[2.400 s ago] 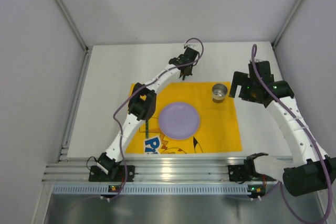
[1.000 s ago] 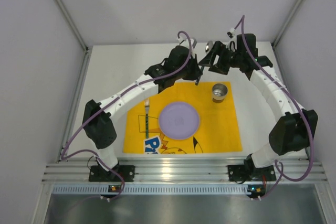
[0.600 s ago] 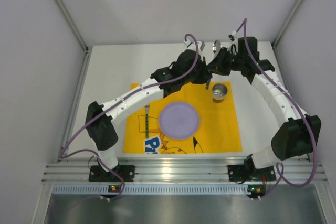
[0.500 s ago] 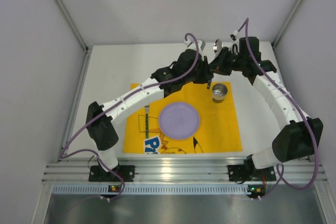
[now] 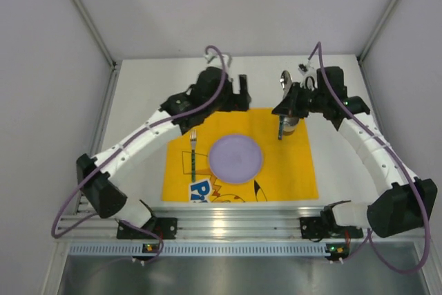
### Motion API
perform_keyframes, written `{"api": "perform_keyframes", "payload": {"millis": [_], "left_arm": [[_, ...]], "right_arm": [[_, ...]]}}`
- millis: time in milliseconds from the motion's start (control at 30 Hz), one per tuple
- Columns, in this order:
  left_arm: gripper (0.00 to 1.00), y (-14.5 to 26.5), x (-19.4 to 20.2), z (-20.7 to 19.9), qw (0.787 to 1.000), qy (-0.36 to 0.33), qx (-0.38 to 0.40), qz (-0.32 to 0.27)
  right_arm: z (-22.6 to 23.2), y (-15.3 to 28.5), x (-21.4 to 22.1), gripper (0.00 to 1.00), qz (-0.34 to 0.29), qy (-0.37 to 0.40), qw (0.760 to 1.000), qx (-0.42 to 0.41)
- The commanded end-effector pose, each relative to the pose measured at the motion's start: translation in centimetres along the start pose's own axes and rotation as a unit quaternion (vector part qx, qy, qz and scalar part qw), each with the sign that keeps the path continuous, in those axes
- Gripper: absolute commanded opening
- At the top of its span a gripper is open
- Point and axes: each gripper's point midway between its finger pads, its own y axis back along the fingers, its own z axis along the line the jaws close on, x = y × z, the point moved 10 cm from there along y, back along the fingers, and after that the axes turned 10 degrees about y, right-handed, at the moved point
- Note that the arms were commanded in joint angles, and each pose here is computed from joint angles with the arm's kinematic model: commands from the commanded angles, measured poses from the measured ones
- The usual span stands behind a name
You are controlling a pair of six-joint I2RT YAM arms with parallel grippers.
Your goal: Set the dinner table for one person
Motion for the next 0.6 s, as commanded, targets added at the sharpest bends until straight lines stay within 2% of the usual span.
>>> {"api": "perform_keyframes", "payload": {"millis": [0, 33, 133, 233, 400, 567], "left_arm": [[0.99, 4.8, -5.3, 6.8, 0.988, 0.029, -0.1, -0.114], [0.99, 4.7, -5.3, 8.8, 0.986, 0.037, -0.119, -0.108], [0.99, 5.8, -5.6, 11.4, 0.982, 0.046, -0.146, -0.113], [0.98, 5.8, -5.8, 13.0, 0.979, 0.053, -0.162, -0.108], [0.98, 4.6, -5.5, 13.3, 0.982, 0.06, -0.156, -0.088], [0.96, 3.0, -5.2, 13.1, 0.985, 0.071, -0.142, -0.068]], "right_arm": [[-1.8, 1.4, 5.4, 0.0, 0.075, 0.016, 0.997, 0.024], [-2.1, 1.3, 6.4, 0.0, 0.085, 0.021, 0.996, 0.027], [-3.1, 0.8, 10.3, 0.0, 0.13, 0.002, 0.991, 0.028], [-3.7, 0.2, 13.2, 0.0, 0.146, -0.023, 0.989, 0.026], [-4.5, -1.7, 16.0, 0.0, 0.153, -0.059, 0.986, 0.011], [-5.1, -3.5, 16.6, 0.0, 0.158, -0.081, 0.984, 0.009]]}}
